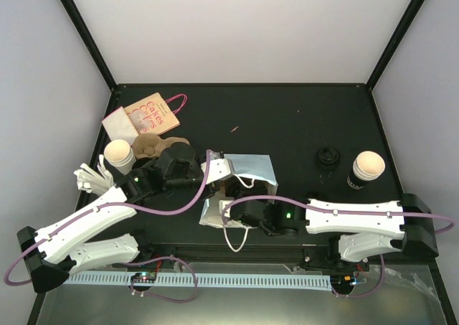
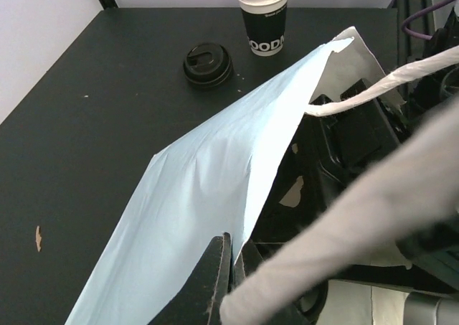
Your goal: Pack the takeout coffee
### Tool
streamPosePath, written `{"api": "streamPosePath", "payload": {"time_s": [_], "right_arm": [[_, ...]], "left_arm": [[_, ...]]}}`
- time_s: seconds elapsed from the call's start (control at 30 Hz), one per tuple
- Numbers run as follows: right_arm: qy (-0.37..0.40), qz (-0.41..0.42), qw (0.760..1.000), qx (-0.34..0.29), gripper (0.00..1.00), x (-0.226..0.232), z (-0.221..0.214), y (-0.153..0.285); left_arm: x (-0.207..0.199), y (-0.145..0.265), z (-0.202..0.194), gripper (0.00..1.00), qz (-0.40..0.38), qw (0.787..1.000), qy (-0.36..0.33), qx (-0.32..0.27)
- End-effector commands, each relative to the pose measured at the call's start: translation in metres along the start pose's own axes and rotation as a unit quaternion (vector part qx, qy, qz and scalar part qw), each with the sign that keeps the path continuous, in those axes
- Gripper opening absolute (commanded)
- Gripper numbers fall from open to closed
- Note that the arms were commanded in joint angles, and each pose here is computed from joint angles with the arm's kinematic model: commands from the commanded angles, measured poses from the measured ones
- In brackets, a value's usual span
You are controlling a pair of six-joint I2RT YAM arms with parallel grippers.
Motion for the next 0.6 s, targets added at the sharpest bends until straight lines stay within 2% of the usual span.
{"api": "streamPosePath", "payload": {"time_s": [0.0, 0.57], "right_arm": [[0.020, -0.052, 0.998, 0.015, 0.43, -0.013, -0.002, -0.003], [0.044, -0.035, 0.995, 0.077, 0.42, -0.002, -0.014, -0.028]], "left_arm": [[-0.011, 0.003, 0.009, 0.02, -0.032, 0.999, -0.007, -0.013], [-0.012, 0.005, 0.011, 0.02, -0.038, 0.999, 0.001, -0.011]]}}
Point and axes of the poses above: each gripper's point midway between its finger pads, its own y axis back along the fingers, its own x axis along the line the jaws close on, z = x × y, the point moved 4 cm from there along y, back along the fingers, and after that the axes turned 10 degrees about y, right-handed, at the moved point
